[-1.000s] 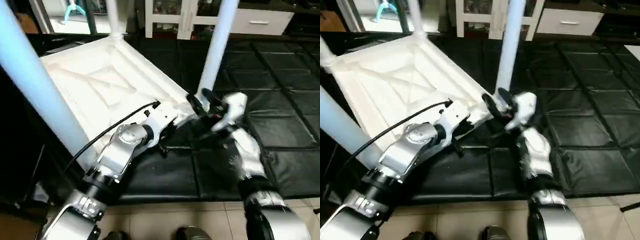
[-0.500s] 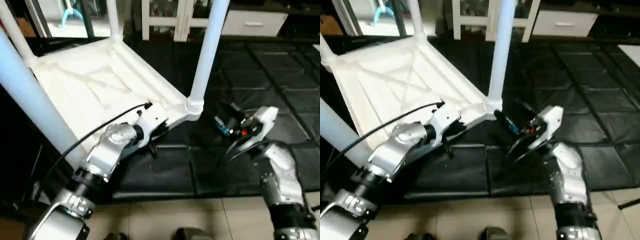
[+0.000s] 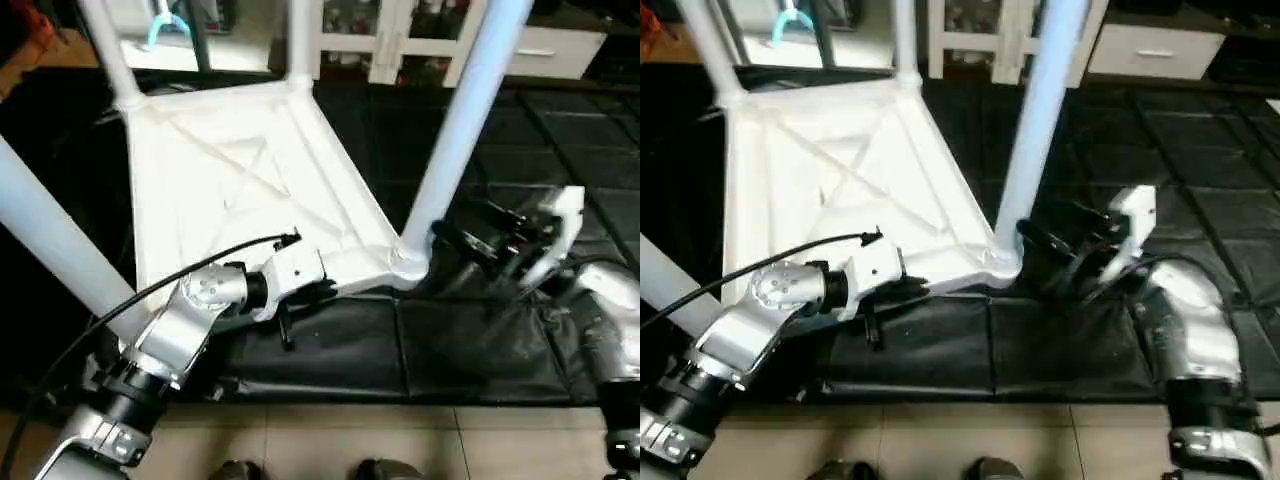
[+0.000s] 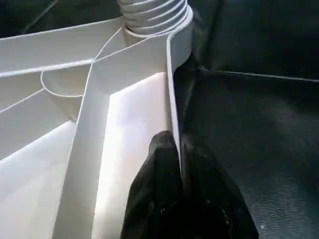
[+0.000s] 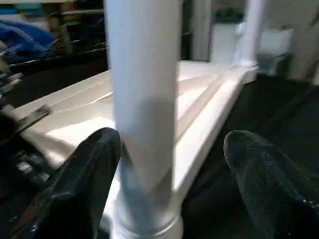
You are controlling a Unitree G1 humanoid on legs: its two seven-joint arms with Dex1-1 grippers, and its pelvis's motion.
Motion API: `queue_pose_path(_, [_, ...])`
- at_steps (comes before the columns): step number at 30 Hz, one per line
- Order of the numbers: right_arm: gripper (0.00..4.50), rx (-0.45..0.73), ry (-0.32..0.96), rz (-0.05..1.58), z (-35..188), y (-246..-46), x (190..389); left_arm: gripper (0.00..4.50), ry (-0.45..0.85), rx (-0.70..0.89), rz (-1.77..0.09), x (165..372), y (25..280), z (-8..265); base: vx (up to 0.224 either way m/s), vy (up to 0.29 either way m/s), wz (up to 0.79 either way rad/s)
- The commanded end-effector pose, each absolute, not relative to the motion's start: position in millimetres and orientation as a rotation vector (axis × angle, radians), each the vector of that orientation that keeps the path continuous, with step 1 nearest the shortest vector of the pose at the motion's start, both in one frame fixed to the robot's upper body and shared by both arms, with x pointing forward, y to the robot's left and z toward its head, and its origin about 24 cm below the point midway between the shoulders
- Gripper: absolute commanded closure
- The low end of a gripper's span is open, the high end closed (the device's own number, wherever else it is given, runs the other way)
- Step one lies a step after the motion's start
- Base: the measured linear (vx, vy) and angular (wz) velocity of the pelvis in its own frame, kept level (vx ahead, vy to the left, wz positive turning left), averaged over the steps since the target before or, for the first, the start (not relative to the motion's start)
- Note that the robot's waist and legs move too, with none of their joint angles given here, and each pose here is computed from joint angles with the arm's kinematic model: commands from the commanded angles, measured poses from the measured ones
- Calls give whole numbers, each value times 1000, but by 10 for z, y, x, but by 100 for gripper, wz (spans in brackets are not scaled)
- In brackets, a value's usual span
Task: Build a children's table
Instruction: Insert table leg to table base
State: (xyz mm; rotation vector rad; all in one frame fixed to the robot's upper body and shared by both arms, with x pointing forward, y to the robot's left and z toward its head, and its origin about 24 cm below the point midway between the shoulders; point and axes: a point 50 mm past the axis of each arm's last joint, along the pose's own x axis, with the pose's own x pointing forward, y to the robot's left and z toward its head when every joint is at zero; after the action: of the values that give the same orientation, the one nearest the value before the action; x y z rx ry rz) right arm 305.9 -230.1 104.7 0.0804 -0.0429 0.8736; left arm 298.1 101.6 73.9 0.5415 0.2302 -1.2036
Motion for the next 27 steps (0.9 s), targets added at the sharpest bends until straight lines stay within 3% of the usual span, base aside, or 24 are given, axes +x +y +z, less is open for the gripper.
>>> queue_pose_path(1, [87,82,-24,942,1090,-2288,3040,450,296,526,-1321,2821,896,543,0,0,0])
queue_pose_path(18, [87,91,66,1104,1105,-2185,3158,450,306,551,-1407,2714,807,550,0,0,0])
queue_pose_path(19, [113,90,69,1108,1102,-2187,3154,450,307,552,-1404,2715,809,551,0,0,0])
queue_pose_path(27, [183,94,81,1121,1084,-2218,3155,450,314,556,-1388,2728,835,551,0,0,0])
